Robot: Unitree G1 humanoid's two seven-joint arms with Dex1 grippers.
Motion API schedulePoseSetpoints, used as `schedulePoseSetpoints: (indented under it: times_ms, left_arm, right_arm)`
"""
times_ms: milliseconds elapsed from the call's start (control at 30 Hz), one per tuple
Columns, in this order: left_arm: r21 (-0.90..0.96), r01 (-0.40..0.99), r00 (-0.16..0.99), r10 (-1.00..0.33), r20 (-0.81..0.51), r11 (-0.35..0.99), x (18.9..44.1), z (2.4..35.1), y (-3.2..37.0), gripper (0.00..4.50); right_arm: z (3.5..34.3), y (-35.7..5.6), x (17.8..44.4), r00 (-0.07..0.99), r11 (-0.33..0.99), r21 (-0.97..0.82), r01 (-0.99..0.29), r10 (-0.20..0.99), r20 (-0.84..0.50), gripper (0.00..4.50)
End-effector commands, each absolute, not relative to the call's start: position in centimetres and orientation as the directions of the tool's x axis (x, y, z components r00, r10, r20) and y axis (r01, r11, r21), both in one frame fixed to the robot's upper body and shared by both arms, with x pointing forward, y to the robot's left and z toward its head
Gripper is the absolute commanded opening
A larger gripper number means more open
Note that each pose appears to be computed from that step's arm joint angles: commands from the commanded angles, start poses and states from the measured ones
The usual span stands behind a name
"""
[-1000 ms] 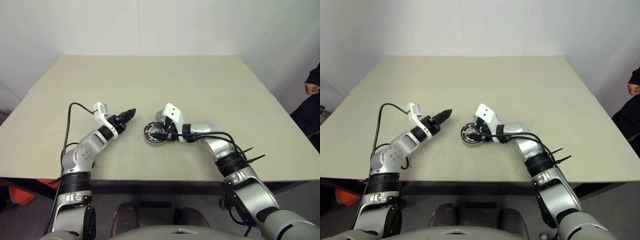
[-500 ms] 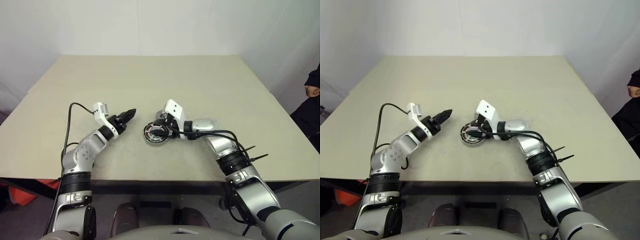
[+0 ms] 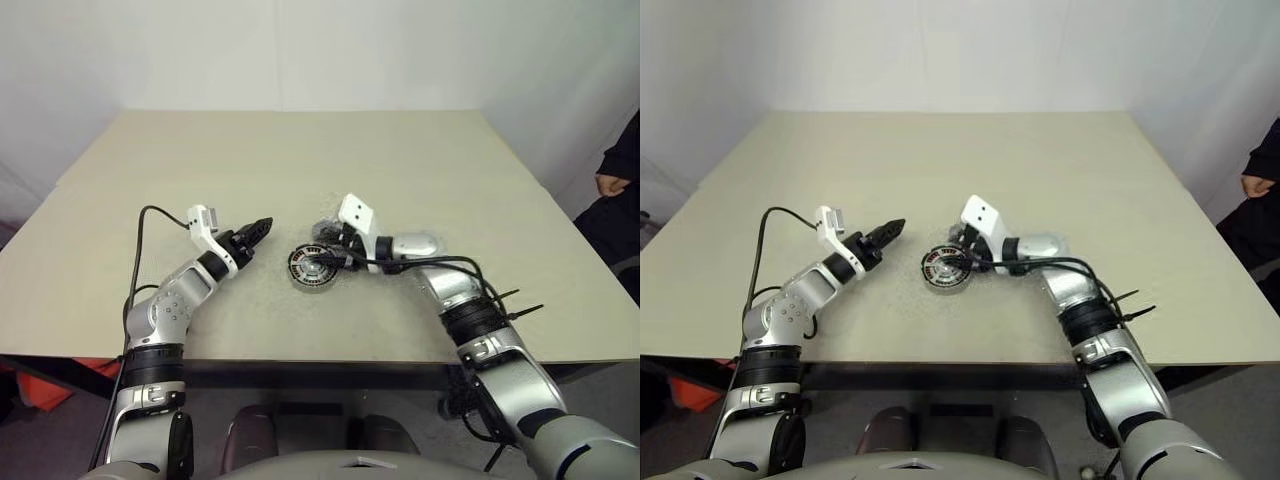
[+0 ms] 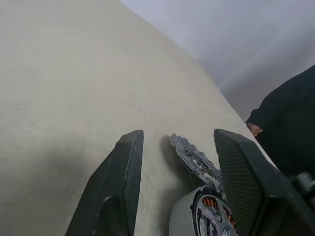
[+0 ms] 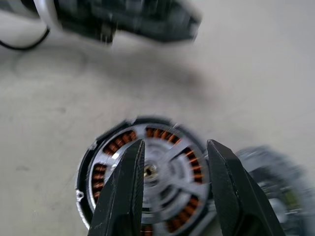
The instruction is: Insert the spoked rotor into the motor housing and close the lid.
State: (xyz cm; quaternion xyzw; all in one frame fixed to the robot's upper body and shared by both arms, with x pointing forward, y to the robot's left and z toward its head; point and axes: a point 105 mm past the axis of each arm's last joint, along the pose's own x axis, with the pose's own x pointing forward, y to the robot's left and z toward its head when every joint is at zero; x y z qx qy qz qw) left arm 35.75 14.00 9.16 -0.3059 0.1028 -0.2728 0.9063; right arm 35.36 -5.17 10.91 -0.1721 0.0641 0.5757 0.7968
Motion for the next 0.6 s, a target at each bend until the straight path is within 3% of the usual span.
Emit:
schedulePoseSetpoints:
  times_ms: [33, 133, 267, 367, 467, 600]
  left_arm:
    - [-0.532, 0.511, 0.795, -0.606, -0.005, 0.675, 35.3, 10.3, 12.8, 2.41]
    - [-0.514, 0.523, 0.79, -0.614, -0.009, 0.68, 35.4, 10.5, 12.6, 2.41]
    - [-0.51, 0.52, 0.792, -0.611, -0.012, 0.685, 35.5, 10.3, 12.6, 2.41]
    - [-0.51, 0.522, 0.789, -0.614, -0.015, 0.684, 35.3, 10.2, 12.6, 2.41]
    - [-0.507, 0.524, 0.788, -0.616, -0.017, 0.684, 35.3, 10.2, 12.6, 2.41]
    - [-0.506, 0.528, 0.787, -0.617, -0.011, 0.682, 35.3, 10.5, 12.7, 2.41]
  right_arm:
    - [13.8, -6.4, 35.5, 0.299, 0.199, -0.318, -0.927, 0.904, -0.305, 2.2]
    - [13.0, -8.2, 35.5, 0.27, 0.105, -0.369, -0.923, 0.862, -0.43, 2.2]
    - [13.3, -9.3, 36.3, 0.304, 0.044, -0.474, -0.879, 0.818, -0.488, 3.44]
    - [12.9, -9.0, 35.9, 0.262, -0.052, -0.506, -0.861, 0.808, -0.528, 4.48]
    - [12.5, -8.5, 35.4, 0.217, -0.142, -0.519, -0.843, 0.793, -0.569, 4.48]
    - [12.9, -8.1, 35.9, 0.227, -0.148, -0.542, -0.827, 0.795, -0.563, 4.48]
